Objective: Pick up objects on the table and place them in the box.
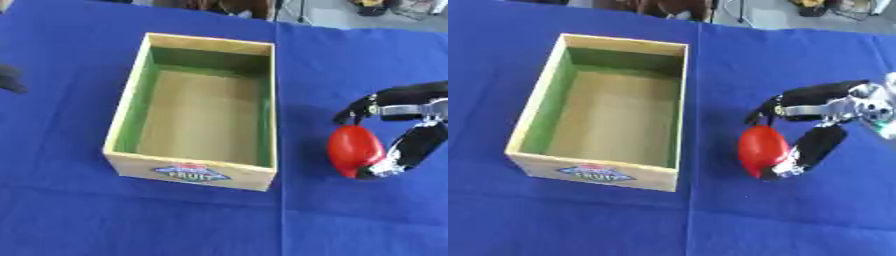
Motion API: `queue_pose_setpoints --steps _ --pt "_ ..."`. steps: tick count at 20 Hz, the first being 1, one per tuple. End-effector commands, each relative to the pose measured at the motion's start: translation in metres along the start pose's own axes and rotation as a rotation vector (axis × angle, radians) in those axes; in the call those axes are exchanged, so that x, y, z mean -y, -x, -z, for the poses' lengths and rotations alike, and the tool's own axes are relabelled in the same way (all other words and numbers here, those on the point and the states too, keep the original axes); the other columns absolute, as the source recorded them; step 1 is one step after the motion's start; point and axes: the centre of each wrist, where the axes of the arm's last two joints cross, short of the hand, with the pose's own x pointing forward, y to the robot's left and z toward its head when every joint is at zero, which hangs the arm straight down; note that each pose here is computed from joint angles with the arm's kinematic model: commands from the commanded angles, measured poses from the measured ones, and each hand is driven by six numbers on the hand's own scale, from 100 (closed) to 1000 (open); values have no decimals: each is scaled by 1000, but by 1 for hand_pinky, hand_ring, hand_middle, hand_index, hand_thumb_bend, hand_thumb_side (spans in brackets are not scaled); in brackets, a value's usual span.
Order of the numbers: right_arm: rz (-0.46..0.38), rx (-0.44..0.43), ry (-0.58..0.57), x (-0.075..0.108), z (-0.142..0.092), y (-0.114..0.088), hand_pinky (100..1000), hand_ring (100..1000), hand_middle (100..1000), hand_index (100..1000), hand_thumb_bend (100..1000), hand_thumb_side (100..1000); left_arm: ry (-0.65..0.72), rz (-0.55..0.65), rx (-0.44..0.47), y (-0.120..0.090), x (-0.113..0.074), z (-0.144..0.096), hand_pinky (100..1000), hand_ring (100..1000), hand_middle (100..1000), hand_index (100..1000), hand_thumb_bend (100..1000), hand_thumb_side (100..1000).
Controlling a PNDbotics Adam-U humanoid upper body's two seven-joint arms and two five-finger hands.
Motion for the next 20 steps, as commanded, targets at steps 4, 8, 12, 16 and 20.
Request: queue_pose_setpoints --steps 4,8,12,16,20 --pt "10 -16 20 2 -1 5 735 704 784 989 504 576 7 -7 30 -6 1 5 482 546 641 837 100 918" --pt "25 -17 31 1 2 7 632 620 738 955 467 526 7 -9 30 -6 1 5 483 547 641 837 100 918" --pt "40 -23 72 0 5 9 469 508 603 825 415 438 7 -10 29 -6 1 5 483 547 642 837 100 916" --pt "41 -34 139 0 5 9 387 466 568 736 342 355 7 -9 27 -6 1 5 483 547 642 837 100 912" --pt "52 -37 201 -2 4 7 376 476 552 702 247 263 6 -9 27 -6 1 5 482 547 642 836 100 911"
